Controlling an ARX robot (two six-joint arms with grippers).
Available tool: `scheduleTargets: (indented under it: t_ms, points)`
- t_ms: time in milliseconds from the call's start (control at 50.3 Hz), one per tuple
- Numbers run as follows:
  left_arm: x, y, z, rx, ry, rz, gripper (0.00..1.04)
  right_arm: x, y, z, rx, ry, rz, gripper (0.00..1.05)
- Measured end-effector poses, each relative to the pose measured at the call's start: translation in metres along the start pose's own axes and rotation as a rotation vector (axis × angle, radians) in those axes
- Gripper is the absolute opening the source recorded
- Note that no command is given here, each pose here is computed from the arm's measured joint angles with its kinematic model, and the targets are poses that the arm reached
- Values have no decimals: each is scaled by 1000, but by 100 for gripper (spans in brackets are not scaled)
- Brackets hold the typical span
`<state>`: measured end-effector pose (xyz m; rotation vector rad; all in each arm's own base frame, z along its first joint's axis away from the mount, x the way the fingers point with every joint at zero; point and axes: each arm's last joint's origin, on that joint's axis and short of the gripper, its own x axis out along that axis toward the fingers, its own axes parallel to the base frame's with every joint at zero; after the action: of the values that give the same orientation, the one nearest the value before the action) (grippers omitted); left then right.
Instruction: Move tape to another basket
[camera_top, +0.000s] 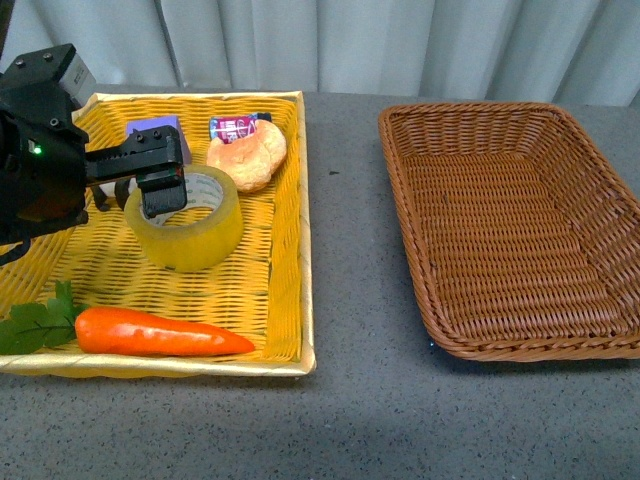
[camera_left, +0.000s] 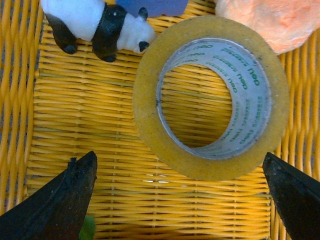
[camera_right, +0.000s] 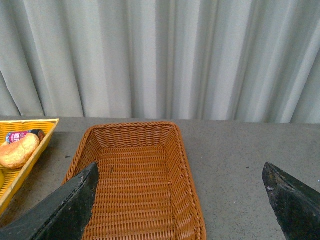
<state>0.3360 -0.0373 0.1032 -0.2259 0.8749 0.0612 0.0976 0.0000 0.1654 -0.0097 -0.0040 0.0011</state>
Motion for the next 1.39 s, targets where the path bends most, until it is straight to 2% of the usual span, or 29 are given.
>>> scheduleTargets:
  t_ms: [378, 656, 1034, 1113, 1173, 1391]
  points:
    - [36, 8, 13, -115, 99, 51, 98, 0, 0, 0, 0, 0, 0, 96]
    - [47, 13, 21, -167, 105, 88, 98, 0, 0, 0, 0, 0, 0, 96]
    - [48, 7, 26, -190, 104, 90, 43, 0, 0, 0, 0, 0, 0, 96]
    - [48, 5, 26, -188, 107, 95, 25, 0, 0, 0, 0, 0, 0, 96]
    - [48, 4, 25, -185, 108, 96, 17, 0, 0, 0, 0, 0, 0, 96]
    - [42, -2, 28, -166, 104, 61, 15, 0, 0, 0, 0, 0, 0, 96]
